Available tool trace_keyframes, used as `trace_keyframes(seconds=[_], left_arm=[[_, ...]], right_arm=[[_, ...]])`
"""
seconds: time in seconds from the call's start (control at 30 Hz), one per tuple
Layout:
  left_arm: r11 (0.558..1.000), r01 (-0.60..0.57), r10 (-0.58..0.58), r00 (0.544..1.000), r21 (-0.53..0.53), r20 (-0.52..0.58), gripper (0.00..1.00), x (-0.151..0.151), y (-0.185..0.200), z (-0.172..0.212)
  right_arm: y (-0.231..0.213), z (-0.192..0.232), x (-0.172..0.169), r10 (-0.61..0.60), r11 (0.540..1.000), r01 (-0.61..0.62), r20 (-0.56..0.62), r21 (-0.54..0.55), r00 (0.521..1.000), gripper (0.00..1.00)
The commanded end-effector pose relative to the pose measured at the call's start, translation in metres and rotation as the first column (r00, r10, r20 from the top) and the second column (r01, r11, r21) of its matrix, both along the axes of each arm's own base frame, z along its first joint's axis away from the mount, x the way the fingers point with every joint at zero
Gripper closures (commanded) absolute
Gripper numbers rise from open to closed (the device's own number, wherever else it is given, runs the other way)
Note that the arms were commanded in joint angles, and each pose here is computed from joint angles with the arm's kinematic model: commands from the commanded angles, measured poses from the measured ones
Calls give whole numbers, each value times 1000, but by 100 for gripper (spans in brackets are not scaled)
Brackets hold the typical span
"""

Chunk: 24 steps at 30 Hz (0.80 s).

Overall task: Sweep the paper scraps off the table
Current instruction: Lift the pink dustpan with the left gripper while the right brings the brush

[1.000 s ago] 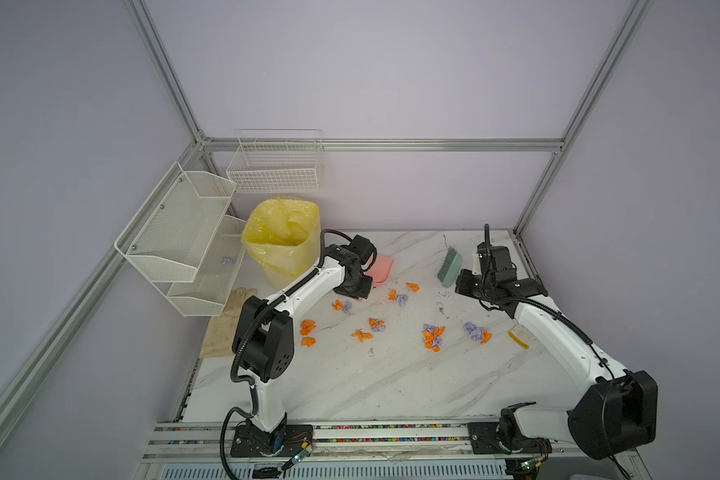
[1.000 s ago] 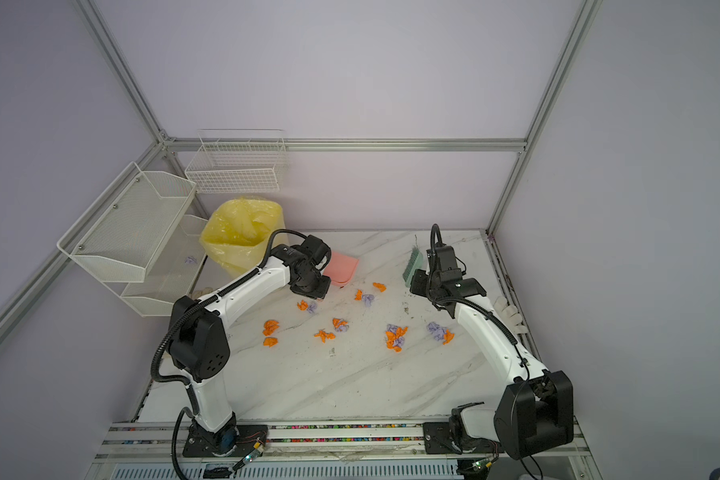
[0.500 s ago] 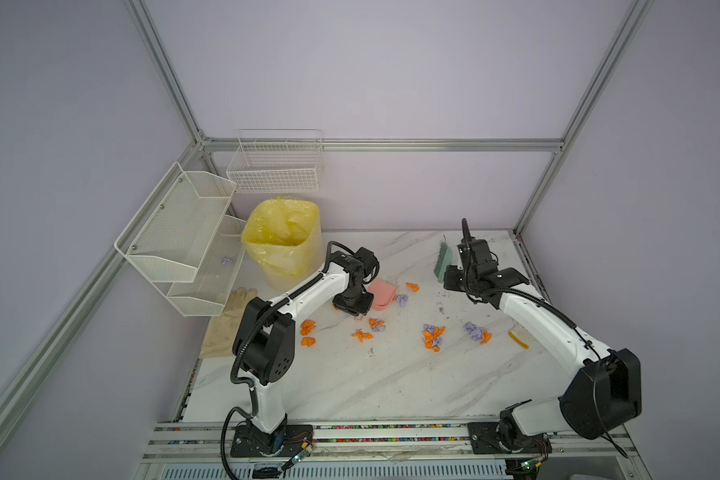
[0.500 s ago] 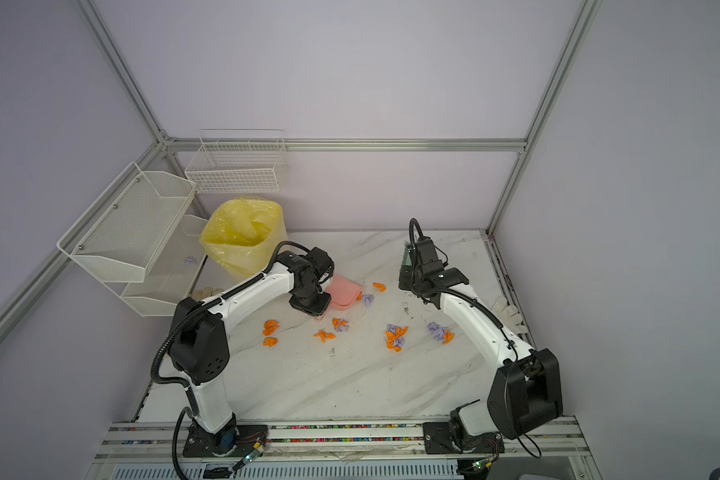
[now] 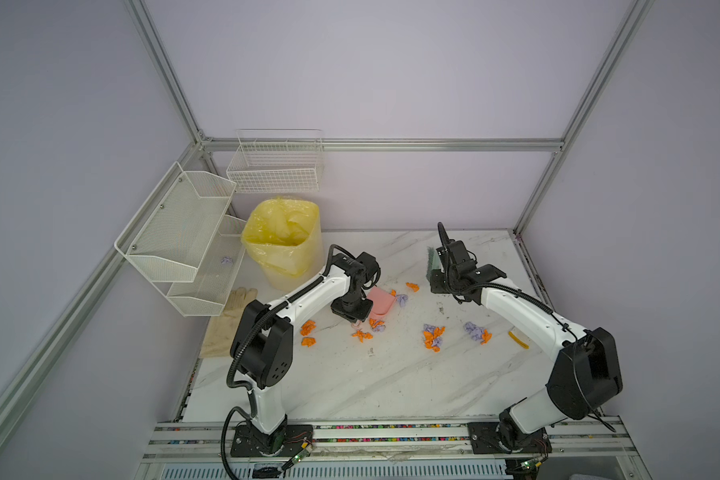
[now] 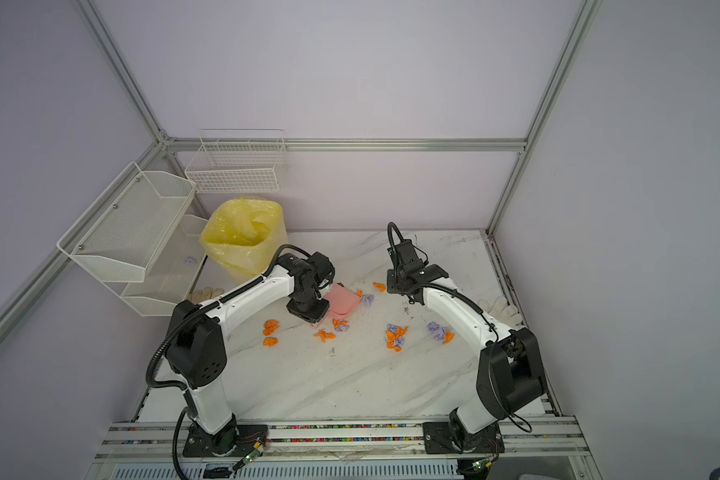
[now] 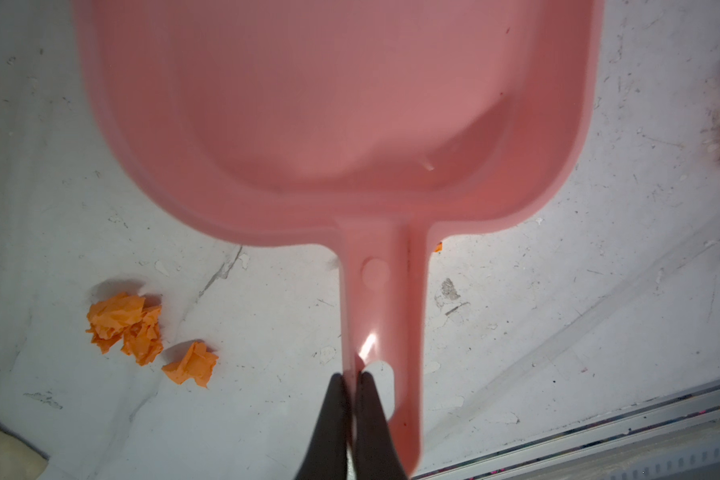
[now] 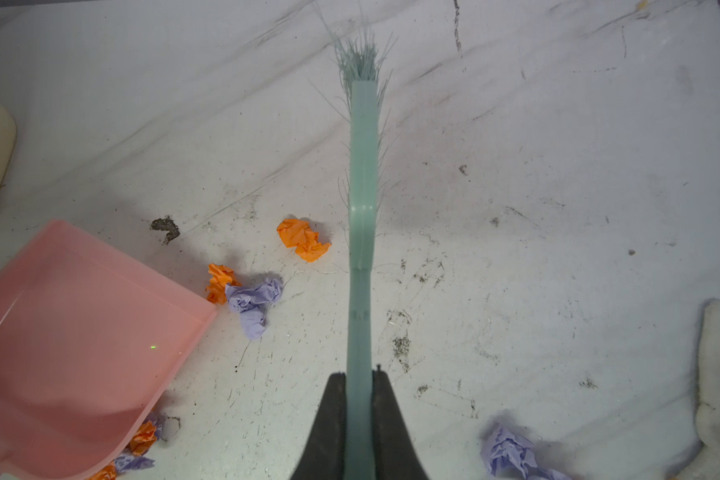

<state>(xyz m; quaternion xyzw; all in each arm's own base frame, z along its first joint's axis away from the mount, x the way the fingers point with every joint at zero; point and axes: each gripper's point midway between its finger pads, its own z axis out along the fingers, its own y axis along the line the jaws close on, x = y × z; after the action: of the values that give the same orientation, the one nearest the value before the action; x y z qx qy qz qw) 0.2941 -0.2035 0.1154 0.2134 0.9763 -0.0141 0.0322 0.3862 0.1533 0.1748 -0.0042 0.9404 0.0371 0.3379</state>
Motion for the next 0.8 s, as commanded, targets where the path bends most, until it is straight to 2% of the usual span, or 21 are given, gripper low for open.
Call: trace_keyframes(seconds=[0.0,0.27,0.5,0.6,0.77], left_arm=[[999,29,-29,999,-19,-24,100,-19,4,5],[999,42,-41,998,13,-55,100,-23,7,-5],[998,57,-56,997,26,-52,100,-13,-5,-10],[995,66,-63,997,71,-44,100,-7,-4,-14],[995,74,-71,996,70,-51,100,-2,-10,-17]], right_arm=[[-1,5,5,9,1000,-9,16,-27,1000,100],[0,1,10,32,997,-31,13,-72,999,100],[21,-10,5,122,992,-122,-12,-38,992,100],[31,-13,-1,156,986,-157,-25,-49,987,100],[40,-17,-12,201,976,-204,-50,-72,978,100]])
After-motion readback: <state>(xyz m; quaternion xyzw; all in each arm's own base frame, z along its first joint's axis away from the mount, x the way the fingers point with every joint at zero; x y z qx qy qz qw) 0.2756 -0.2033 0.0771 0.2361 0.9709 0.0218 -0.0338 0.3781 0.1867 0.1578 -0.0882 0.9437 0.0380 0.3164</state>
